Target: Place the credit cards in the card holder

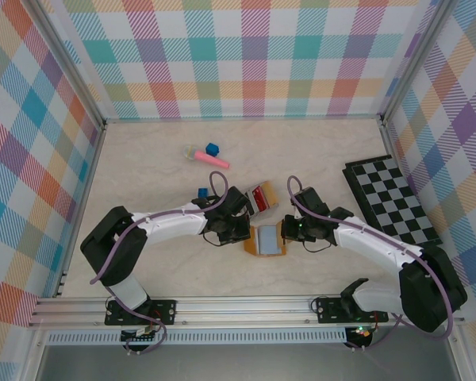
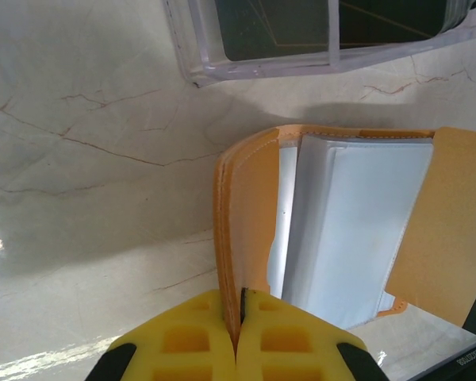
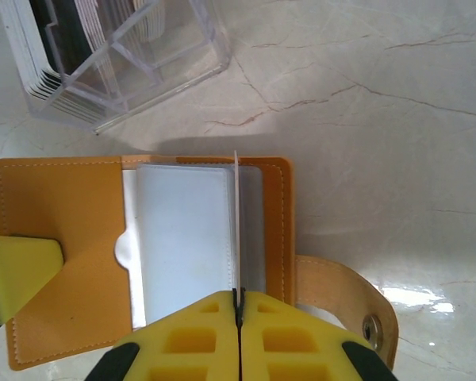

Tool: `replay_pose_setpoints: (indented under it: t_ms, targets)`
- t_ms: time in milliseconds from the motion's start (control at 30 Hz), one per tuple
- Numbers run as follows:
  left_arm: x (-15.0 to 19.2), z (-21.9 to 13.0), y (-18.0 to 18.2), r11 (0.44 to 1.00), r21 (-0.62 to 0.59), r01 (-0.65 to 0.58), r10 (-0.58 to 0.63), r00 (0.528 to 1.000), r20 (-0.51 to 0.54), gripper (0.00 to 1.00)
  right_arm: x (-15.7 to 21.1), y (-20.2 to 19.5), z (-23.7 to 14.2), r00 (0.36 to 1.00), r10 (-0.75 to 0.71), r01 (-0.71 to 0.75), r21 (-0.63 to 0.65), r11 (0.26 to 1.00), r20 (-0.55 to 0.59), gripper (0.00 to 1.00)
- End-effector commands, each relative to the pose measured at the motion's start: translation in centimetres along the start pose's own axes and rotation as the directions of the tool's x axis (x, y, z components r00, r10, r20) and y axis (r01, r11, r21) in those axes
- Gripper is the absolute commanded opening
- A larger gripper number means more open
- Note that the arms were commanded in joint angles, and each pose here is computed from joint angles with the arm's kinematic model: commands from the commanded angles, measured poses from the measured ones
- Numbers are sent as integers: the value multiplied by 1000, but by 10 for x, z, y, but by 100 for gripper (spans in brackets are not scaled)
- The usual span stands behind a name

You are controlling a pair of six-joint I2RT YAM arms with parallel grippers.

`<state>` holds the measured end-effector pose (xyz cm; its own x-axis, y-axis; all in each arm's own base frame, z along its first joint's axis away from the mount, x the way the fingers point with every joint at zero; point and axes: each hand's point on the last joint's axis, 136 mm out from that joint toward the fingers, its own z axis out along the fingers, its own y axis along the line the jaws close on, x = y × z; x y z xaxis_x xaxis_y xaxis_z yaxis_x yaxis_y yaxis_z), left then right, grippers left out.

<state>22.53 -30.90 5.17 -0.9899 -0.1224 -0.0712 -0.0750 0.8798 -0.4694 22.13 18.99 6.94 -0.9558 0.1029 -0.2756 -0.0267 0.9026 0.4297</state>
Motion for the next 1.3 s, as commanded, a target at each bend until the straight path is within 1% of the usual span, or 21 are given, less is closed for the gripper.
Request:
replay_pose_setpoints:
  t_ms: [0, 233, 433, 533, 667, 833, 1133, 1167, 1267]
  targets:
    - [3, 1, -3, 1000, -8, -10, 10, 1000, -14, 0, -6, 18, -6, 1000, -10, 10, -63, 998, 13, 7]
    - [2, 0, -3, 1000, -7, -11, 11, 1000, -13, 0, -9, 35, -7, 1000, 8, -7, -134, 991, 6, 7]
    - [1, 0, -3, 1000, -11, -12, 12, 1000, -7, 0, -12, 45, -12, 1000, 9, -7, -170, 985, 12, 7]
    - [1, 0, -2, 1000, -12, -12, 12, 1000, -2, 0, -12, 52, -10, 1000, 4, -4, -196, 981, -3, 8]
    - [0, 0, -3, 1000, -11, -12, 12, 1000, 1, 0, -10, 55, -6, 1000, -5, 2, -184, 983, -16, 8]
    - [-2, -2, -4, 1000, -3, -15, 15, 1000, 16, 0, -8, 66, 2, 999, -17, 7, -212, 977, -46, 8]
    - [-5, -18, -3, 1000, 12, -29, 28, 997, 75, 28, 0, 50, 23, 995, 43, -56, -147, 988, -90, 8]
    - [-5, -19, -2, 999, 11, -31, 30, 997, 77, 29, 1, 50, 25, 994, 44, -58, -144, 988, -96, 8]
    - [-5, -22, -2, 999, 15, -46, 45, 995, 84, 31, 3, 47, 27, 994, 49, -63, -134, 989, -100, 7]
